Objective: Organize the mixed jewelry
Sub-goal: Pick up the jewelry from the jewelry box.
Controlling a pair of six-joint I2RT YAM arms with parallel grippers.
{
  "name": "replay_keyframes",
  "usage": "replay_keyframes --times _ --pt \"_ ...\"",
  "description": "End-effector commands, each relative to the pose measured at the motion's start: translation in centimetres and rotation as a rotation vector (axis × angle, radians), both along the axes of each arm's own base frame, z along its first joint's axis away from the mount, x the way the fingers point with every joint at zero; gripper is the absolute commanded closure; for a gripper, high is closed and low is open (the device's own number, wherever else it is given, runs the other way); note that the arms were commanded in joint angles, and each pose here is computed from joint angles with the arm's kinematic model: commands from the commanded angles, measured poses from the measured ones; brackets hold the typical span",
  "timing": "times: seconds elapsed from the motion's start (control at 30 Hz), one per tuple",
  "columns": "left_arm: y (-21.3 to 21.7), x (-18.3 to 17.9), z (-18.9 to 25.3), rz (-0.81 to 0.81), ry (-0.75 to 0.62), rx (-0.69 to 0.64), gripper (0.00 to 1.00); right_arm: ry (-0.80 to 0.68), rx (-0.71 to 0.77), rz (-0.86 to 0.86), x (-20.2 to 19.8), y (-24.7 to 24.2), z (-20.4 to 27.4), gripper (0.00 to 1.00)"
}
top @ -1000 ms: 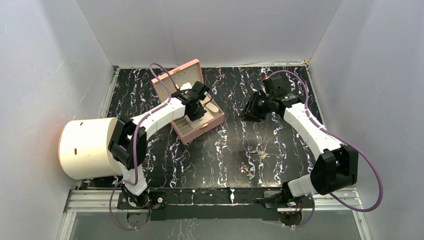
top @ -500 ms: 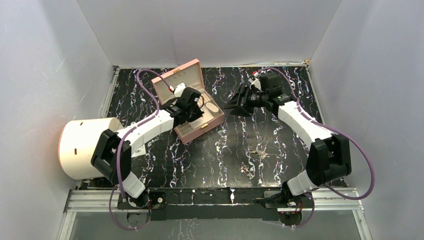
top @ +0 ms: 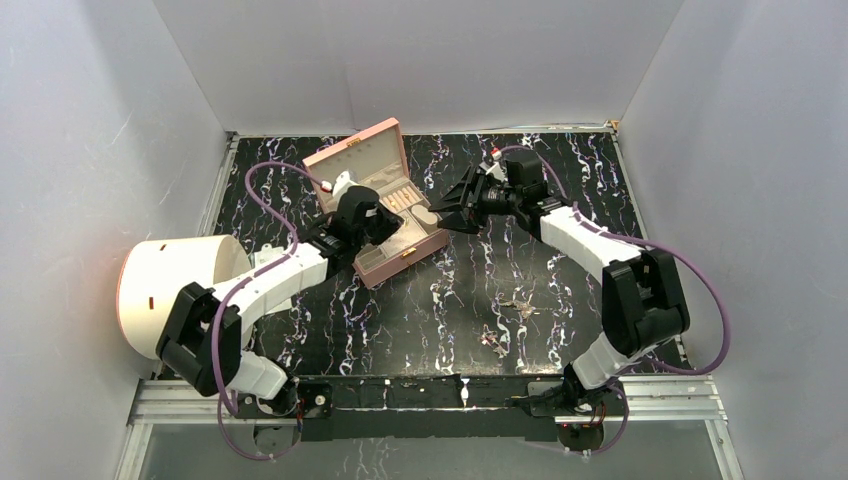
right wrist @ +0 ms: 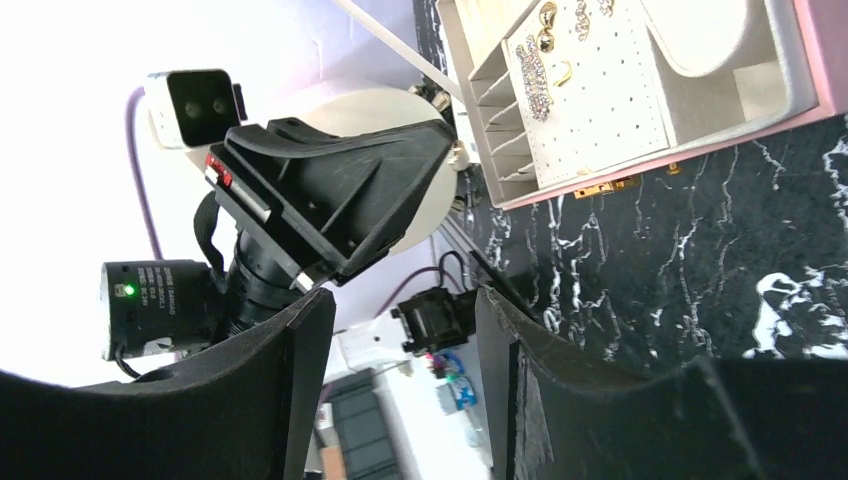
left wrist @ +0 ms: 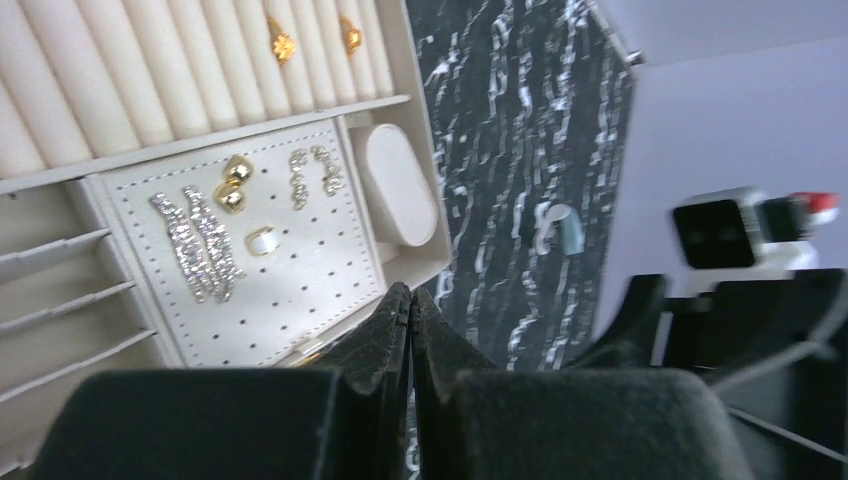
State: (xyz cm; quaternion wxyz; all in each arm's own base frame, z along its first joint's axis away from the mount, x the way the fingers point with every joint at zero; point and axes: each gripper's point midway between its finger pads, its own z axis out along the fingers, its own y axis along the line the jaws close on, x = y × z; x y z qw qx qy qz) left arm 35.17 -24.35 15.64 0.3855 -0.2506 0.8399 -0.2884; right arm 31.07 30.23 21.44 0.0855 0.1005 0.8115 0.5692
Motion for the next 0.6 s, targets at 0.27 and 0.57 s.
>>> replay_keyframes --times 0.27,0.57 --pt "-0.7 1.3 7.0 0.002 -0.168 -0.356 1.00 0.232 0.208 -0.097 1.8 2.0 1.9 0.38" --pt "-1.0 1.2 7.8 -0.030 -0.222 -0.402 1.00 0.388 0.323 -0.157 3.2 3.7 3.9 0.41"
